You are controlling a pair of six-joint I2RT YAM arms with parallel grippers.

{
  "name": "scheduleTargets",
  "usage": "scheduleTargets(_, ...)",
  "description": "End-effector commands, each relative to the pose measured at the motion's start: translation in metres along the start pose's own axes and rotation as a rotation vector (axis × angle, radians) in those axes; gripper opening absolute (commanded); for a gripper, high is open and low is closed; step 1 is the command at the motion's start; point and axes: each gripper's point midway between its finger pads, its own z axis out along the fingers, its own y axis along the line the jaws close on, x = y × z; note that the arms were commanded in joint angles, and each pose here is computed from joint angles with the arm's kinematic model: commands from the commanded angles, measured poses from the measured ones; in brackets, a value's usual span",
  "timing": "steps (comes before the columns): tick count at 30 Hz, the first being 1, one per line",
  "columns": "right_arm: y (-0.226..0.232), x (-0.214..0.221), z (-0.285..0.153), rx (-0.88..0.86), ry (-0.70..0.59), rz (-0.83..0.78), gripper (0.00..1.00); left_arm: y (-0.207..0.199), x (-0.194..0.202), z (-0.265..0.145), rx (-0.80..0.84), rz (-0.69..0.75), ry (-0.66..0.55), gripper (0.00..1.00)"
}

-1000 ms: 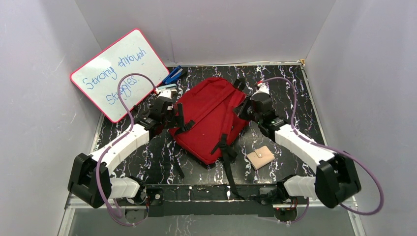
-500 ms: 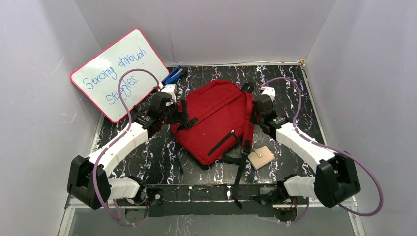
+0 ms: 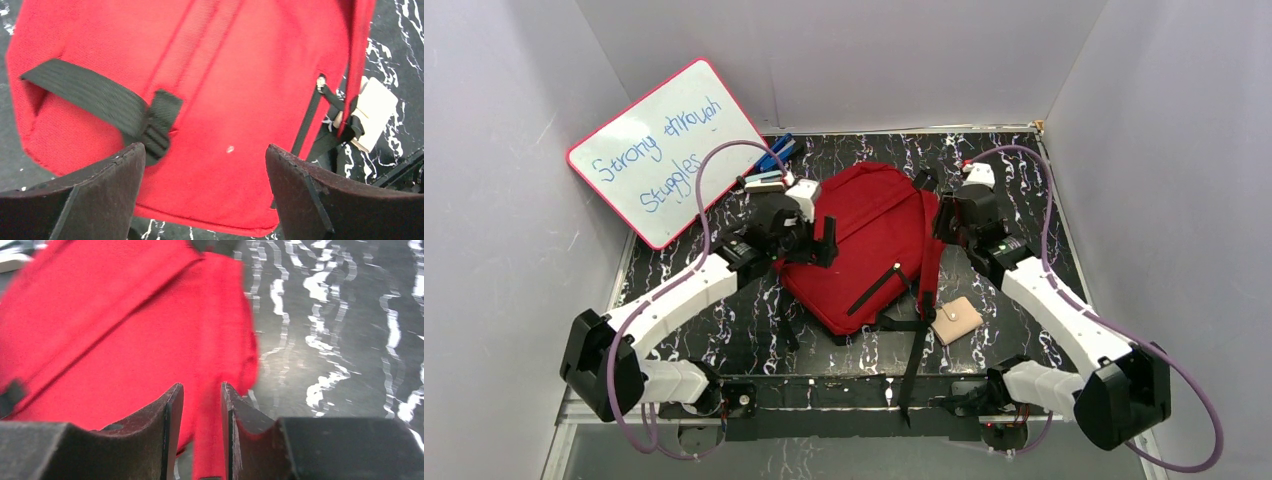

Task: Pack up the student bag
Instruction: Adjust the student bag at the center of the board.

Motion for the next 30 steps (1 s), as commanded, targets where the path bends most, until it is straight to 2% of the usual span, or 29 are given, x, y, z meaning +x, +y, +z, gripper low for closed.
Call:
scheduleTargets(1, 0.066, -0.014, -0.025, -0.364, 0.013, 0.054, 0.41, -0.025, -0.02, 0.002, 0.009, 0.027, -0.062, 0.85)
scheduleTargets(6, 0.082, 0.033, -0.028, -0.445, 0.233, 0.136, 0.42, -0.03, -0.008, 0.021, -0.021, 0.012, -0.046, 0.83)
scheduleTargets(12, 0.071, 0.067, -0.037, -0.418, 0.373, 0.126, 0.51, -0.042, -0.023, 0.034, 0.012, 0.049, -0.057, 0.84)
scheduleTargets(20, 0.06, 0.1, -0.053, -0.406, 0.494, 0.129, 0.55, -0.058, -0.05, 0.082, 0.032, 0.155, -0.04, 0.86)
scheduleTargets(24, 0.055, 0.115, -0.052, -0.393, 0.527, 0.137, 0.57, -0.053, -0.05, 0.106, -0.003, 0.199, -0.018, 0.86)
scheduleTargets(30, 0.062, 0.119, -0.041, -0.432, 0.508, 0.152, 0.58, -0.045, -0.032, 0.128, -0.032, 0.2, 0.022, 0.87)
